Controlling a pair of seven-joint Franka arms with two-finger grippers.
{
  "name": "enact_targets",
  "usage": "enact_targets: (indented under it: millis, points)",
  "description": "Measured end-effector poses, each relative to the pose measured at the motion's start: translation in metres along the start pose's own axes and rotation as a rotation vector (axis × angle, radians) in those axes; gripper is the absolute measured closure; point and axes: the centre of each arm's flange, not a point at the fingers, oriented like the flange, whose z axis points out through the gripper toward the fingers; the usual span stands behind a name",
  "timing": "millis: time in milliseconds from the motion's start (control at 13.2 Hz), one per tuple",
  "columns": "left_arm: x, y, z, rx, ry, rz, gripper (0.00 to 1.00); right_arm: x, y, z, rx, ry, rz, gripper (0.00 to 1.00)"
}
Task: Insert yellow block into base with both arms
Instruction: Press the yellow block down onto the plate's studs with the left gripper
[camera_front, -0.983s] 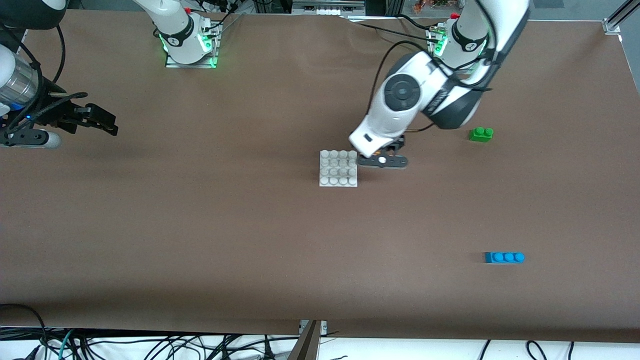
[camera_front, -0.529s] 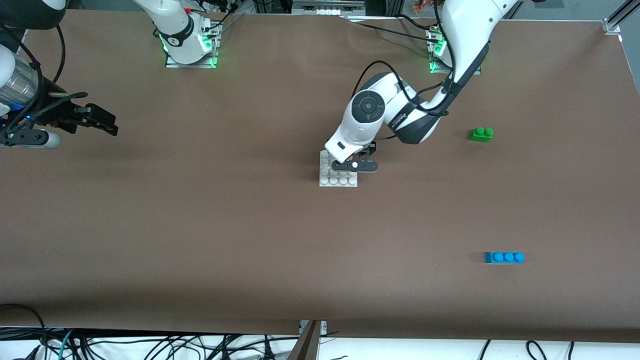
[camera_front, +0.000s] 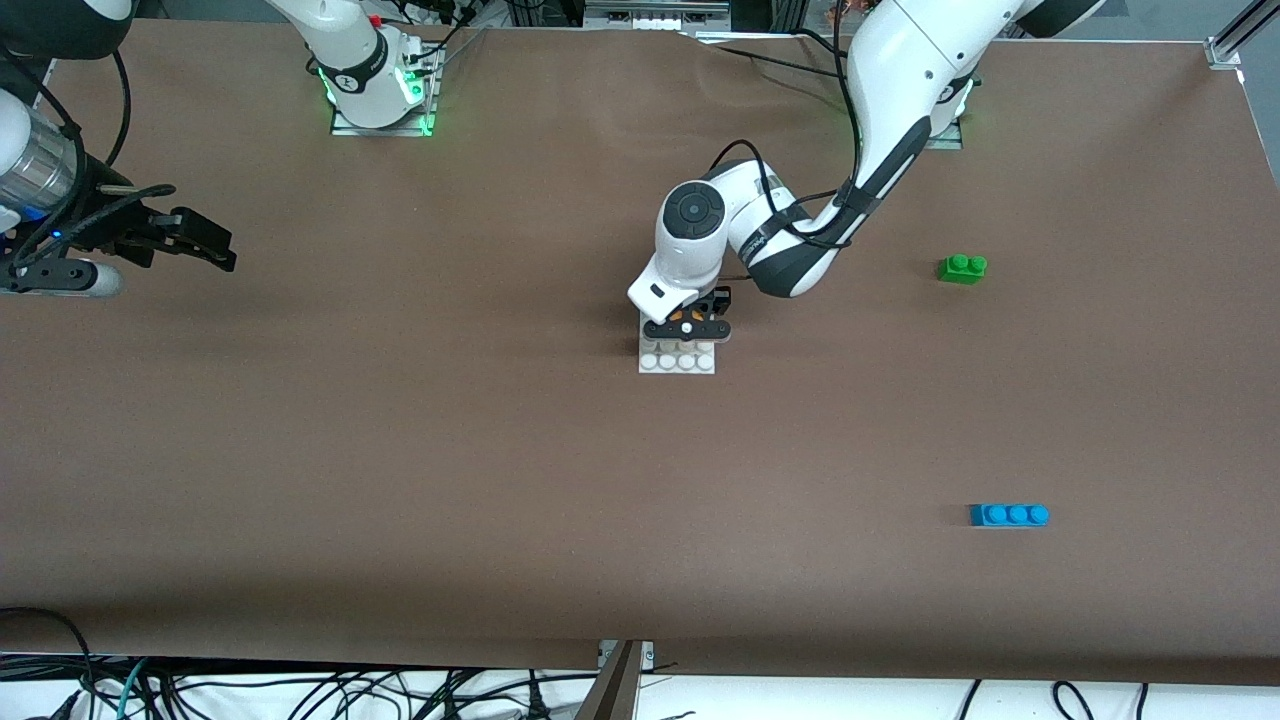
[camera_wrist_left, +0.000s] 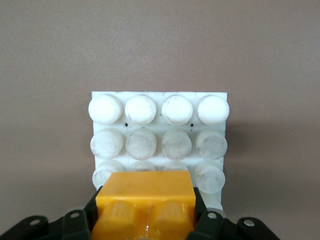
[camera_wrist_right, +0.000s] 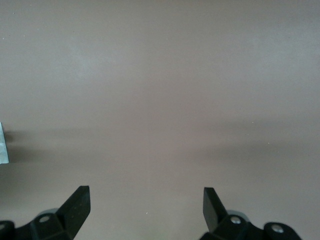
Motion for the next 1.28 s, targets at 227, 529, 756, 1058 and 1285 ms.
enact_targets:
  millis: [227, 529, 756, 1058, 1285]
  points:
    - [0.001, 0.000, 0.003, 0.001, -0.004, -0.002, 0.32, 0.000, 0.000, 0.000, 0.000, 0.000, 0.000, 0.00]
    - [0.001, -0.001, 0.010, 0.022, 0.014, 0.028, 0.32, 0.000, 0.000, 0.000, 0.000, 0.000, 0.000, 0.00]
    - [0.003, 0.000, 0.013, 0.011, 0.024, 0.034, 0.32, 0.000, 0.000, 0.000, 0.000, 0.000, 0.000, 0.00]
    - [0.004, 0.002, 0.013, -0.004, 0.031, 0.034, 0.32, 0.000, 0.000, 0.000, 0.000, -0.001, 0.000, 0.00]
    - [0.004, 0.002, 0.013, -0.004, 0.031, 0.034, 0.32, 0.000, 0.000, 0.000, 0.000, -0.001, 0.000, 0.00]
